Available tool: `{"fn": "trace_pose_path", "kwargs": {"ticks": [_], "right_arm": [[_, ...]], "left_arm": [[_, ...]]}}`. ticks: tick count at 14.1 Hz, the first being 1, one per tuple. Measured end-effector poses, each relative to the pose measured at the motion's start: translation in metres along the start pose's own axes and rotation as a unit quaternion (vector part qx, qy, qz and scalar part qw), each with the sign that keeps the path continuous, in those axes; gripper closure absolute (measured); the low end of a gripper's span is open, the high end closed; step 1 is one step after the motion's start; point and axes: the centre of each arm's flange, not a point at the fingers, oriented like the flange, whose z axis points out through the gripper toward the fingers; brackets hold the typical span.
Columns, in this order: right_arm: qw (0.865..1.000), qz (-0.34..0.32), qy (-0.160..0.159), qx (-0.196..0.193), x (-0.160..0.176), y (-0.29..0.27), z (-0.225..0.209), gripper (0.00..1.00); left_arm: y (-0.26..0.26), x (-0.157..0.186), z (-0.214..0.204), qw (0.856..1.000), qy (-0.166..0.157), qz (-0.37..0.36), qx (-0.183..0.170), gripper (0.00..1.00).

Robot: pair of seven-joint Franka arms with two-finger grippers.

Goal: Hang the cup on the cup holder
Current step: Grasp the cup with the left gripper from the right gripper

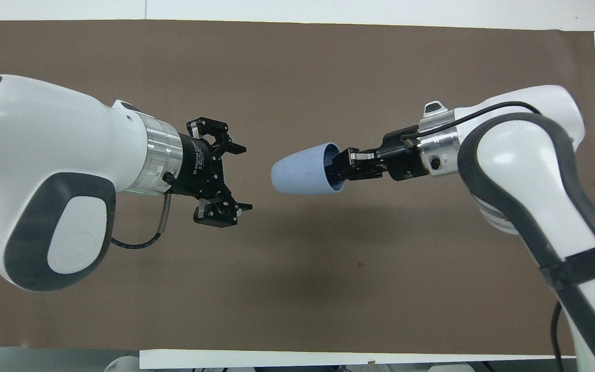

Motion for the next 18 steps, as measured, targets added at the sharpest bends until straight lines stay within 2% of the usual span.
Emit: {"fn": "trace_pose_path", "kwargs": {"ticks": [2, 9, 11, 12, 13, 14, 18], "right_arm": [[1.000, -0.004, 0.003, -0.003, -0.009, -0.005, 0.015, 0.95], [1.000, -0.003, 0.005, 0.007, -0.012, -0.009, 0.017, 0.95], [1.000, -0.007, 0.007, 0.004, -0.015, -0.012, 0.024, 0.95], [1.000, -0.007, 0.007, 0.003, -0.015, -0.012, 0.026, 0.95], [1.000, -0.007, 0.007, 0.003, -0.016, -0.012, 0.027, 0.95], [1.000, -0.007, 0.007, 0.003, -0.016, -0.012, 0.027, 0.95], [1.000, -0.007, 0.008, 0.003, -0.016, -0.011, 0.027, 0.95]], "left_arm": [[-0.003, -0.013, 0.013, 1.000, -0.007, -0.006, -0.012, 0.00], [-0.022, -0.036, 0.046, 1.000, -0.002, 0.015, 0.003, 0.00], [-0.023, -0.037, 0.050, 1.000, -0.001, 0.017, 0.004, 0.04], [-0.022, -0.037, 0.050, 1.000, -0.001, 0.016, 0.004, 0.09], [-0.022, -0.037, 0.049, 1.000, -0.001, 0.016, 0.003, 0.09], [-0.022, -0.036, 0.049, 1.000, -0.001, 0.019, 0.003, 0.16], [-0.022, -0.036, 0.049, 1.000, 0.000, 0.021, 0.003, 0.16]]}}
